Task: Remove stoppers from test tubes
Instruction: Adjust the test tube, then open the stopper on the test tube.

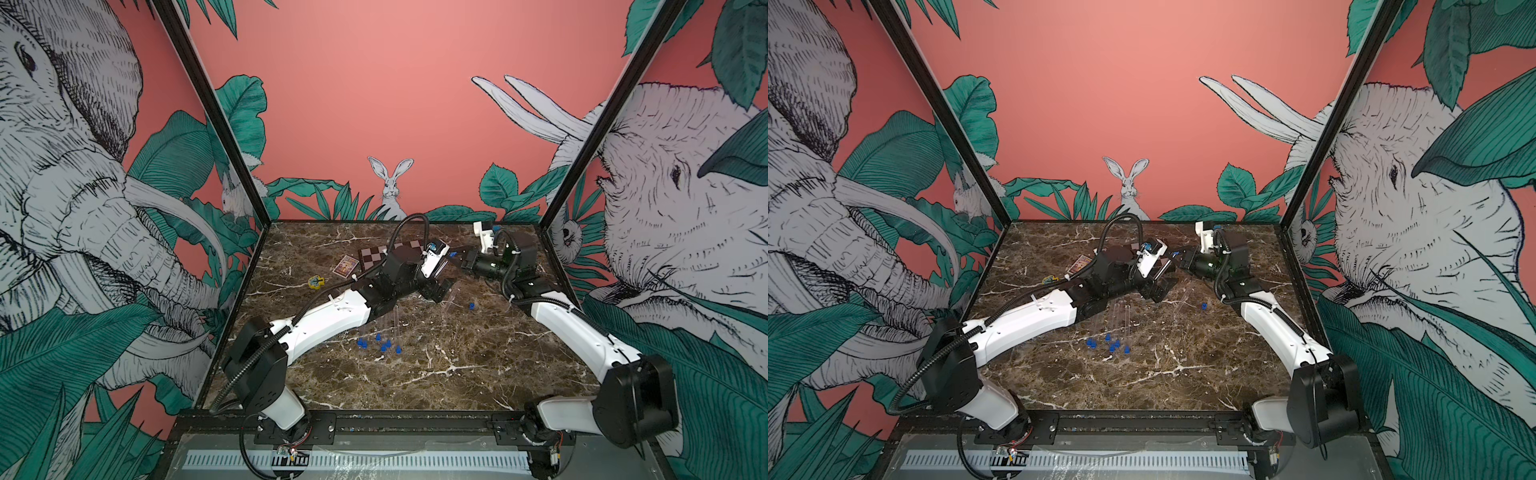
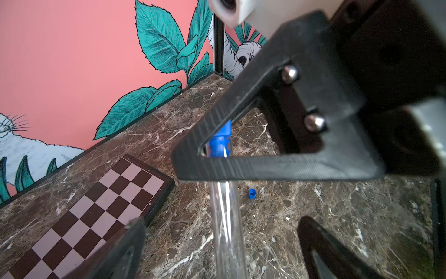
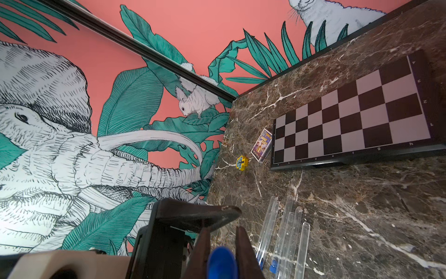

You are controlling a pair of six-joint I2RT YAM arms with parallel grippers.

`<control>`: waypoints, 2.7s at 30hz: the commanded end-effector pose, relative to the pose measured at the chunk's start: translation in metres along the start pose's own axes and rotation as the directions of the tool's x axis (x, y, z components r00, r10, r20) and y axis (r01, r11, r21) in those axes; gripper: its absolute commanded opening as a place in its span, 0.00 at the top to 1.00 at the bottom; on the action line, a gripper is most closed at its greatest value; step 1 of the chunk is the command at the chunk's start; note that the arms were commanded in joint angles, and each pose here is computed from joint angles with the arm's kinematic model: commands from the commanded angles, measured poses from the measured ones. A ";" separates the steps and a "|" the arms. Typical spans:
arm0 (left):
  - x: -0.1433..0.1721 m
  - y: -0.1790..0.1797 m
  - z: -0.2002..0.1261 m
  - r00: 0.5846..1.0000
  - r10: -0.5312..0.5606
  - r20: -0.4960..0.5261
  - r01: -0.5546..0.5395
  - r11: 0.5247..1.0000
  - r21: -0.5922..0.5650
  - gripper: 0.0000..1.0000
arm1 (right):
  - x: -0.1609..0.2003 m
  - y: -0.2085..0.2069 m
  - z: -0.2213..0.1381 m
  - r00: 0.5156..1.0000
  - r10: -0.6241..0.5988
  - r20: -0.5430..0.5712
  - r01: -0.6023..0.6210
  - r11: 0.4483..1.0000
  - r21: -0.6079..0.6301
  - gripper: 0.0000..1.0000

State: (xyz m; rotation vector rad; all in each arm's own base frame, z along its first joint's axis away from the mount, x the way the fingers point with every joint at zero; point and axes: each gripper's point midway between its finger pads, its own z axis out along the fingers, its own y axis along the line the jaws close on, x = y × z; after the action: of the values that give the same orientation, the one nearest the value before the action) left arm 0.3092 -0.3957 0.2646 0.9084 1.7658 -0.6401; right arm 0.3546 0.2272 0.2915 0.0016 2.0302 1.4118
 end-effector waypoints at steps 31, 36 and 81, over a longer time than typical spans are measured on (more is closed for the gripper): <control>0.009 -0.020 0.000 0.998 -0.009 -0.060 0.019 0.986 0.166 0.91 | -0.012 0.024 -0.029 0.982 -0.160 0.096 0.156 0.986 0.055 0.67; 0.012 -0.023 -0.001 0.998 -0.006 -0.069 0.018 0.983 0.183 1.00 | -0.037 0.024 -0.047 0.966 -0.136 0.221 0.119 0.989 0.088 0.52; 0.012 -0.028 0.005 0.996 -0.009 -0.088 0.026 0.981 0.193 1.00 | -0.034 0.020 -0.003 0.993 0.001 0.117 -0.002 1.000 0.007 0.68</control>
State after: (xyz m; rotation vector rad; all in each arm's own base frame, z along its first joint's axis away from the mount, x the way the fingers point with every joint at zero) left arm 0.2865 -0.4071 0.2330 1.0750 1.8521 -0.7908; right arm 0.3722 0.2172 0.3209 0.1166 1.9470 1.3728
